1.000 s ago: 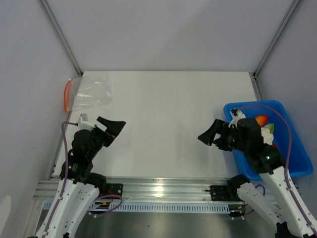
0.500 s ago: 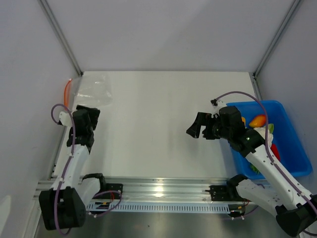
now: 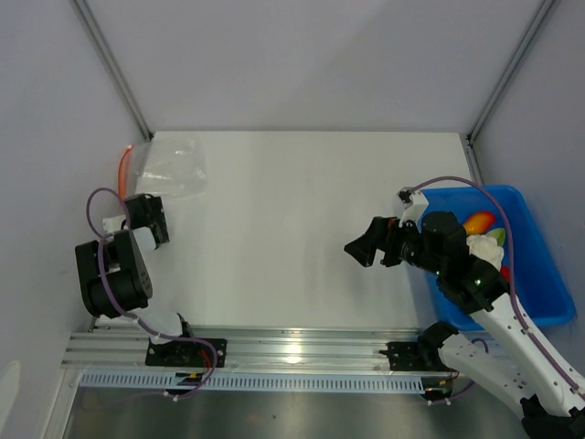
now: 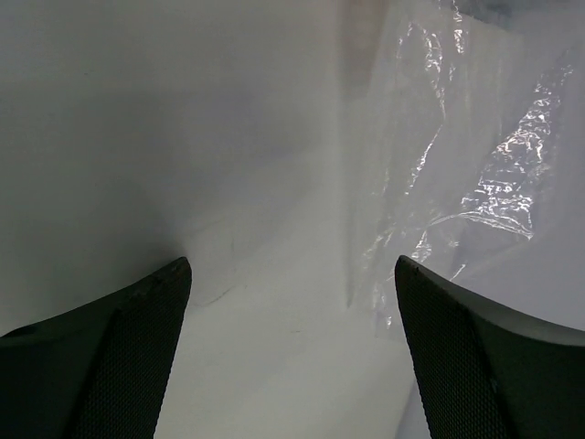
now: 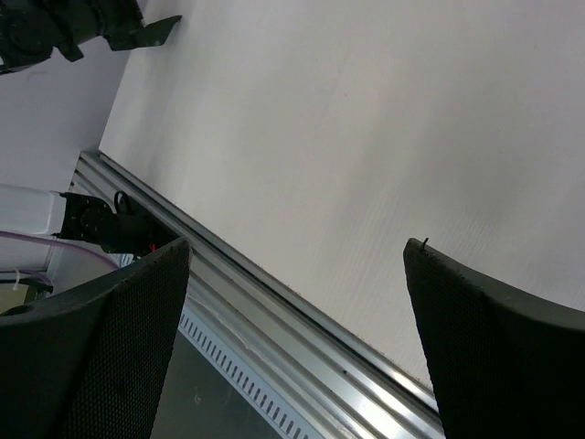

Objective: Place the food in the zip-top bag and seal the zipper
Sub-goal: Move the zipper food storage bag to the center of the board.

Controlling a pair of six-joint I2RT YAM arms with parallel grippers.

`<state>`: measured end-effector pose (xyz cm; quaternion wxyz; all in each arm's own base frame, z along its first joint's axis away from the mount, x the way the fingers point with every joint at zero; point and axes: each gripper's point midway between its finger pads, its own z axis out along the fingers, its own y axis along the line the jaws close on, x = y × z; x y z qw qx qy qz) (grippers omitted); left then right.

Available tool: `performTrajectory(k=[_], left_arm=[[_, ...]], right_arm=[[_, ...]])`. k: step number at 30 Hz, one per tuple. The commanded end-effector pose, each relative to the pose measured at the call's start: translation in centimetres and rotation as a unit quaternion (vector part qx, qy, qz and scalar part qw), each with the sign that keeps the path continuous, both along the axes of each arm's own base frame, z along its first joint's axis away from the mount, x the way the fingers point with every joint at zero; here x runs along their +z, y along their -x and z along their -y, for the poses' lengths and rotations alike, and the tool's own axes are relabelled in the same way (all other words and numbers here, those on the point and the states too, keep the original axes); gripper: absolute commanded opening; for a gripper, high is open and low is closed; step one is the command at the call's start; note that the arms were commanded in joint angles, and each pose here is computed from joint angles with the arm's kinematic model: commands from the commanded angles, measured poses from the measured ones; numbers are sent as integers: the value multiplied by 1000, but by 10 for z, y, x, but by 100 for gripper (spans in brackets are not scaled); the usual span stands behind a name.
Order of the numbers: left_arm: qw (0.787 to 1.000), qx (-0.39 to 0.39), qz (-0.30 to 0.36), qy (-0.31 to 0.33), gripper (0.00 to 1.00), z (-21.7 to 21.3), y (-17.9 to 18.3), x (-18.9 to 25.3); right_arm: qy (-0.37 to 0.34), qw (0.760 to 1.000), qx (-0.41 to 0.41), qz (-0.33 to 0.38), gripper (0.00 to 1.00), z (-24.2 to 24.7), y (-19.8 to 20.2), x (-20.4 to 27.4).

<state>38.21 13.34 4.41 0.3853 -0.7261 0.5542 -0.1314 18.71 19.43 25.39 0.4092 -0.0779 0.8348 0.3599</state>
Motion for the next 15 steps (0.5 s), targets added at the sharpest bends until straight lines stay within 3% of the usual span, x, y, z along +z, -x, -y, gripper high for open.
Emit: performTrajectory(k=[1,7,11,15], left_arm=[[998,6,64,8,93,-7,-30,7],[995,10,87,-38,93,-31,-65,27],[996,4,65,-54,92,-41,-81,26],[996,-15,65,-51,83,-44,-105,23]], right_arm=[[-4,999,2,44,99,0,-4,14],[-8,998,8,59,99,-1,-4,18],[-6,998,8,64,100,-2,-7,15],[-5,998,9,66,99,-4,-10,11]])
